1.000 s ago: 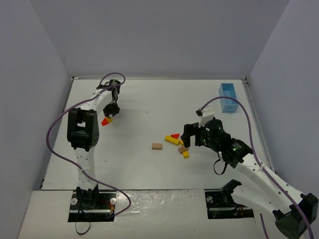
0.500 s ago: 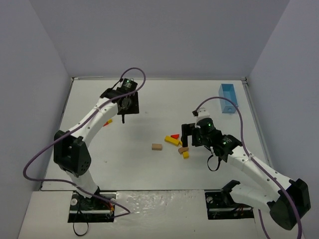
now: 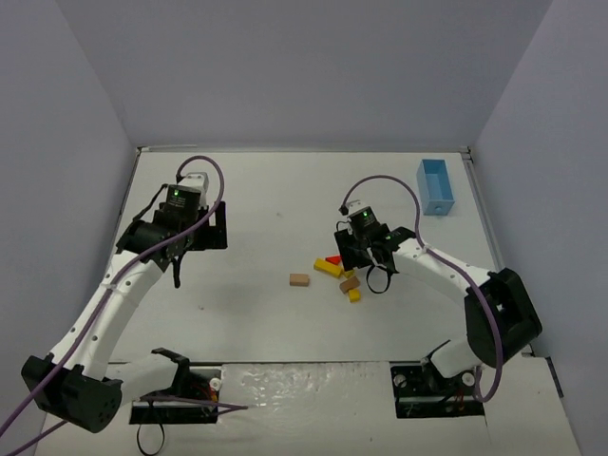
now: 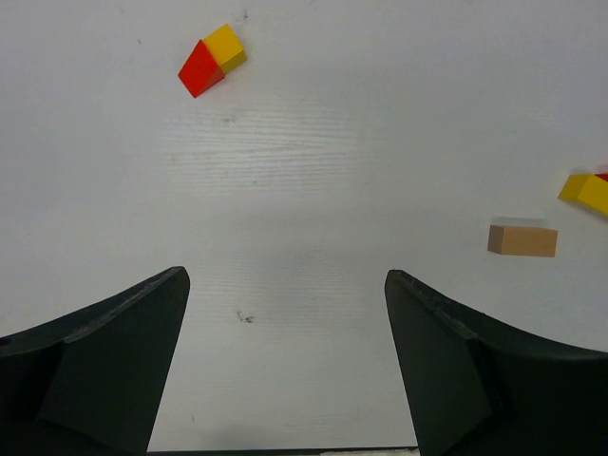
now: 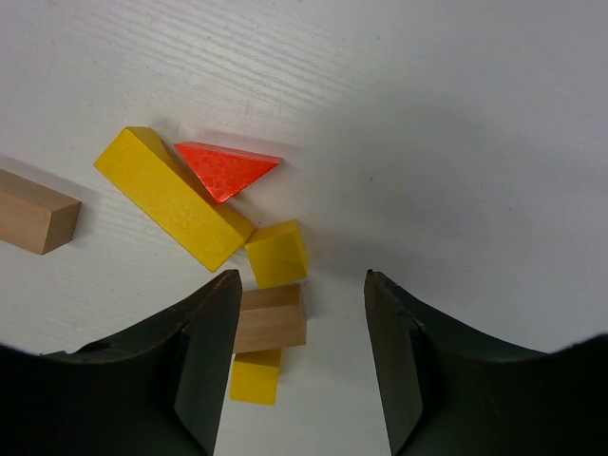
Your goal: Build the wood block tower
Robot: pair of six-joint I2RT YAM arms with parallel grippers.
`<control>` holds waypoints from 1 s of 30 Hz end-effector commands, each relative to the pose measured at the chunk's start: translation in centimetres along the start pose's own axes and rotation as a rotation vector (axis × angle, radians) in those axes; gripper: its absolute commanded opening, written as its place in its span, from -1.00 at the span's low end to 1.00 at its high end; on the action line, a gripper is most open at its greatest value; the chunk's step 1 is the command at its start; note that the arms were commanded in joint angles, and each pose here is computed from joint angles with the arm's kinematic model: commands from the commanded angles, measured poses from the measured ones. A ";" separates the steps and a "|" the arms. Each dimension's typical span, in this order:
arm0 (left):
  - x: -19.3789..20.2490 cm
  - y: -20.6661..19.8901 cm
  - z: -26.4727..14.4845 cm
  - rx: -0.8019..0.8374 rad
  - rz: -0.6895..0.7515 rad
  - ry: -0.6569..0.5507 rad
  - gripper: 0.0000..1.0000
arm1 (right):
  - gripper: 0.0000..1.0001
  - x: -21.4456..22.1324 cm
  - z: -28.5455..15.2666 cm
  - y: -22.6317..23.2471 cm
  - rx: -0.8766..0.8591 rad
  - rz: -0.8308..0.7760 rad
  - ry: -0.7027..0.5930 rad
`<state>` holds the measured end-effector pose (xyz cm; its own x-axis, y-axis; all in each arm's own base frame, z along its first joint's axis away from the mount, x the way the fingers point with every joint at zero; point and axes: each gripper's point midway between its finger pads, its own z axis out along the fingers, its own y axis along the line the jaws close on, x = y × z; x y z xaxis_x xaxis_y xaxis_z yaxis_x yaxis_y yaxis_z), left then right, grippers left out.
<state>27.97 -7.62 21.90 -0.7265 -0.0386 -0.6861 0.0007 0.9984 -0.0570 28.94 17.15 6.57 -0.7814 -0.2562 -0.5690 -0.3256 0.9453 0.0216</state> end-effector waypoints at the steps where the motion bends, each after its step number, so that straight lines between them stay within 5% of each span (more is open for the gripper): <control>1: -0.2 0.5 0.0 0.021 0.024 -0.067 0.64 | 0.00 -1.3 1.0 0.8 -0.062 -0.059 0.003; 13: 0.9 0.3 2.2 0.036 0.009 -0.113 0.64 | -0.06 1.4 2.9 2.2 -0.133 -0.038 0.115; 18: 1.6 0.4 3.1 0.029 0.001 -0.096 0.64 | -0.26 1.4 3.3 1.5 -0.095 -0.039 0.119; 25: 1.9 0.8 3.3 0.009 0.004 -0.089 0.64 | -0.98 -2.5 1.1 0.9 -0.035 -0.033 -0.007; 30: 1.7 1.8 3.4 -0.040 -0.021 -0.090 0.64 | -1.00 -8.3 -2.1 3.2 -0.084 -0.056 -0.126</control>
<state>27.55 -6.98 16.55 -0.7170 -0.0194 -0.6968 0.0162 0.9989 -0.0446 29.82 18.83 5.07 -0.8071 -0.3236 -0.4937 -0.3930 0.9187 0.0403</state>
